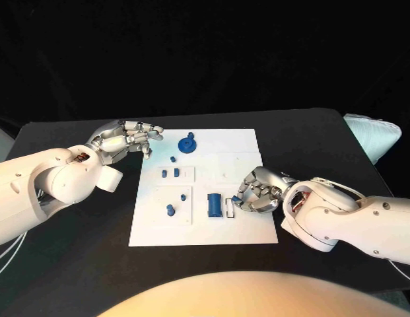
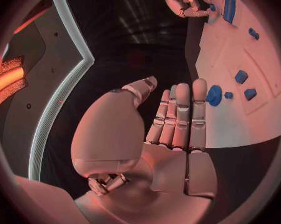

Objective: Assemble the parts on the task board

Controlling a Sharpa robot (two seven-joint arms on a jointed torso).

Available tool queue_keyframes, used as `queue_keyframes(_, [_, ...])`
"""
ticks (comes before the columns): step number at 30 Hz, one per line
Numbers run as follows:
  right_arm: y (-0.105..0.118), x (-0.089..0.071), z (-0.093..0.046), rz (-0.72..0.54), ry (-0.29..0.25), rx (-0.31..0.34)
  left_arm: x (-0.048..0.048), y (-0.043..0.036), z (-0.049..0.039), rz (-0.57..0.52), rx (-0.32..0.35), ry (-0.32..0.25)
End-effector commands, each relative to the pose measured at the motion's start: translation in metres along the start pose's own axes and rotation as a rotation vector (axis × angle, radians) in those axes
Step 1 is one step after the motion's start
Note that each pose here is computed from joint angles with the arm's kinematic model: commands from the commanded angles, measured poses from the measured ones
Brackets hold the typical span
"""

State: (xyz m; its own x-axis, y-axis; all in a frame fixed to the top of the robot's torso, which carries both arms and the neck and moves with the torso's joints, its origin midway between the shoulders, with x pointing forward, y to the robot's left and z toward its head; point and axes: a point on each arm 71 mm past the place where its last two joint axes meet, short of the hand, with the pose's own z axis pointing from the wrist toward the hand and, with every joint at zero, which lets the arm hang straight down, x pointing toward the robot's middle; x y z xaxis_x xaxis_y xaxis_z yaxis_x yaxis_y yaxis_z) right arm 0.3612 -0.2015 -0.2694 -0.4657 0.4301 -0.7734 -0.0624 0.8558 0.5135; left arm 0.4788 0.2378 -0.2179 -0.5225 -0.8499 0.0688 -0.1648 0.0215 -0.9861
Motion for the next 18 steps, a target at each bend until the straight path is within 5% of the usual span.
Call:
queue_keyframes(1, [0.000,0.005,0.002,0.037,0.029,0.027,0.0028,-0.0009,0.0005,-0.004,0.007,0.019])
queue_keyframes(18, [0.007,0.017,0.011,0.023,0.068,0.031,0.0032,-0.0008,0.0003,-0.006,0.004,0.024])
